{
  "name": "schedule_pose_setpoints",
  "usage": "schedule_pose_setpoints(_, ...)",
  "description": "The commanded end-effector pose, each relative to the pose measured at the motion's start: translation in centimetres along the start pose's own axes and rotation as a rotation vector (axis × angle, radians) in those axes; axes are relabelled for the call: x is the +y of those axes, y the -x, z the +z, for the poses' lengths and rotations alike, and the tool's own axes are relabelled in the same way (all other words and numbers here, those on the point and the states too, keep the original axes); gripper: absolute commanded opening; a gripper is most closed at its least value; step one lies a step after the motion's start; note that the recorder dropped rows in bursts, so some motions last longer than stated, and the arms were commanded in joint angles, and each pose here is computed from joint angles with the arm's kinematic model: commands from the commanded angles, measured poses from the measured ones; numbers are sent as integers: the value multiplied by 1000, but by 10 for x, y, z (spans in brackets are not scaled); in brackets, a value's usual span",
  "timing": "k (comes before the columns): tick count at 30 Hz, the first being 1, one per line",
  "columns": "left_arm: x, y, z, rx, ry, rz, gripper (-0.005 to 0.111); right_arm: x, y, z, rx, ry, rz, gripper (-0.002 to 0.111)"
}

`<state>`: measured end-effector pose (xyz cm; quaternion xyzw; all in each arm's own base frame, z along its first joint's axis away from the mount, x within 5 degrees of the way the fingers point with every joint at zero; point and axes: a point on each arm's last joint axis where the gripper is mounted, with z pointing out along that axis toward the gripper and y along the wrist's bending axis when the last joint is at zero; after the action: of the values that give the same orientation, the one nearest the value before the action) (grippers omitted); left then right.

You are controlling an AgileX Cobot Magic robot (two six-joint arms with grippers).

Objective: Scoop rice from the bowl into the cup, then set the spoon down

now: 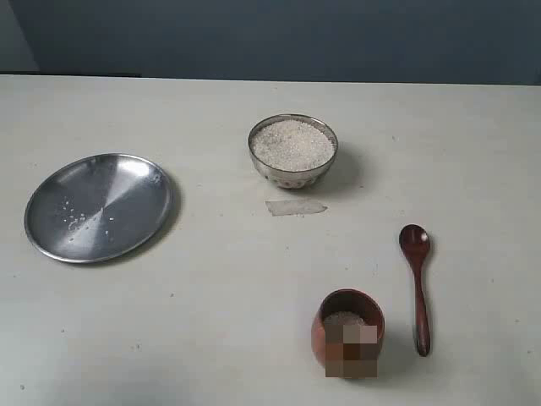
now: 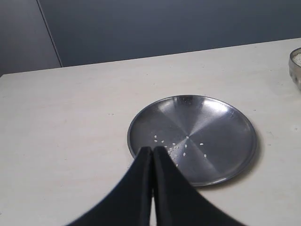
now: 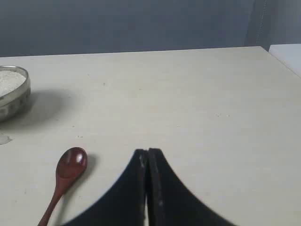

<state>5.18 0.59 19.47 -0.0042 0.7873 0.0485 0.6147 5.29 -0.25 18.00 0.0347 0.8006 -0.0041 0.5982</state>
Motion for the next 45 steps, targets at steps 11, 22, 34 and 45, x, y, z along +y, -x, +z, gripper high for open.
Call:
schedule_pose_setpoints(11, 0, -1, 0, -4, -4, 5, 0, 0, 0, 0, -12, -4, 3, -1)
schedule_pose_setpoints(22, 0, -1, 0, -4, -4, 5, 0, 0, 0, 0, -9, -4, 3, -1)
schedule_pose_setpoints(34, 0, -1, 0, -4, -4, 5, 0, 0, 24, -3, -275, -3, -20, -1)
schedule_pose_setpoints(45, 0, -1, 0, -4, -4, 5, 0, 2, 66, -29, -821, 18, -23, -1)
